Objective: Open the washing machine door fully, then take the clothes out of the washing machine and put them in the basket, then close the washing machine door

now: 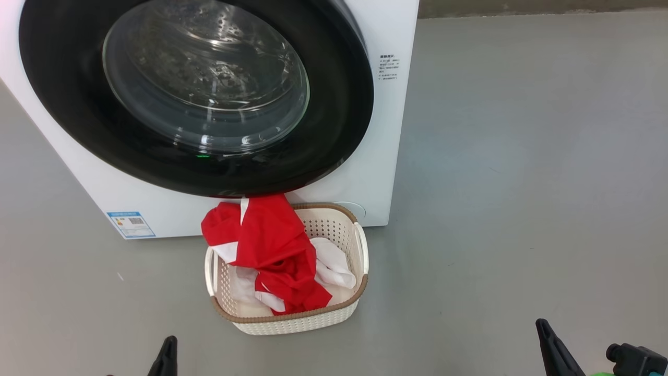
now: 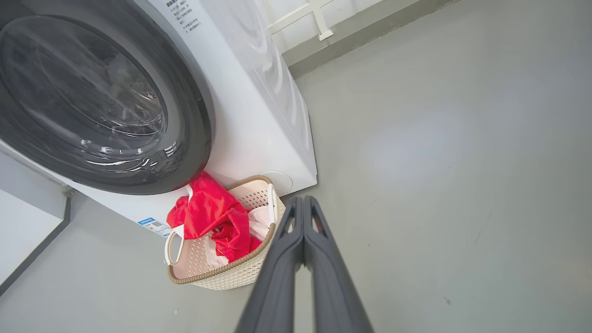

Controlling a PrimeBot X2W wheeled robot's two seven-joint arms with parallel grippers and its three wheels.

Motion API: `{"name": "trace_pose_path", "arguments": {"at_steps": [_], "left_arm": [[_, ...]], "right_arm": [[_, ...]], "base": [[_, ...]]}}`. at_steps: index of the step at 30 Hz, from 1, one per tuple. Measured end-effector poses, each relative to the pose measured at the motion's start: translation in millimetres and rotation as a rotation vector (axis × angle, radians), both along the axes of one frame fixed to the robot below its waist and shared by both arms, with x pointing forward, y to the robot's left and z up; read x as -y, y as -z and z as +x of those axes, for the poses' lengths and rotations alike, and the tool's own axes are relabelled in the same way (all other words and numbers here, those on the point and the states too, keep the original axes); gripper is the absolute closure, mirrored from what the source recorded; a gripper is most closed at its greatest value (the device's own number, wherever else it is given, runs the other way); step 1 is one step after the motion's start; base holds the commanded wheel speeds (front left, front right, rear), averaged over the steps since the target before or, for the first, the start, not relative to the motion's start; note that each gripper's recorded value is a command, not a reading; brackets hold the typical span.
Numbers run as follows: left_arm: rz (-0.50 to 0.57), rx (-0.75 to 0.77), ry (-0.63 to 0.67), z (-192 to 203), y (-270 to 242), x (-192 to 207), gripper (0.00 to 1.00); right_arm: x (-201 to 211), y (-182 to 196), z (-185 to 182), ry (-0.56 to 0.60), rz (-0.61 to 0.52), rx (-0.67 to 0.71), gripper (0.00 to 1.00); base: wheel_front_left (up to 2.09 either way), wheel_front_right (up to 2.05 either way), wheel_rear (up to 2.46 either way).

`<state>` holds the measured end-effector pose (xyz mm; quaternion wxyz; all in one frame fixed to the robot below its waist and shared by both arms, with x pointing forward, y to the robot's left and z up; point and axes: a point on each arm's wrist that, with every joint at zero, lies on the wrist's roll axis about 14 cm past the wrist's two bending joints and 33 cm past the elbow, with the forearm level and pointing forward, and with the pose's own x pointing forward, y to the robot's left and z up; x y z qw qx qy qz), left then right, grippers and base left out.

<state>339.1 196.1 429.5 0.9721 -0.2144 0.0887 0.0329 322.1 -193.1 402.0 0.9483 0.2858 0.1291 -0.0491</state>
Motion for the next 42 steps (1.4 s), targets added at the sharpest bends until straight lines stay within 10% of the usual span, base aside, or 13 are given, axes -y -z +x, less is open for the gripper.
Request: {"name": "trace_pose_path", "arguments": {"at_steps": [42], "left_arm": [[-0.439,0.003,-0.101,11.1,-9.7,-1.9,1.00]], "right_arm": [[9.2,-19.6,17.7,0.140,0.378,0.038,1.00]], "base": [[0.00,0.00,0.00]]}}
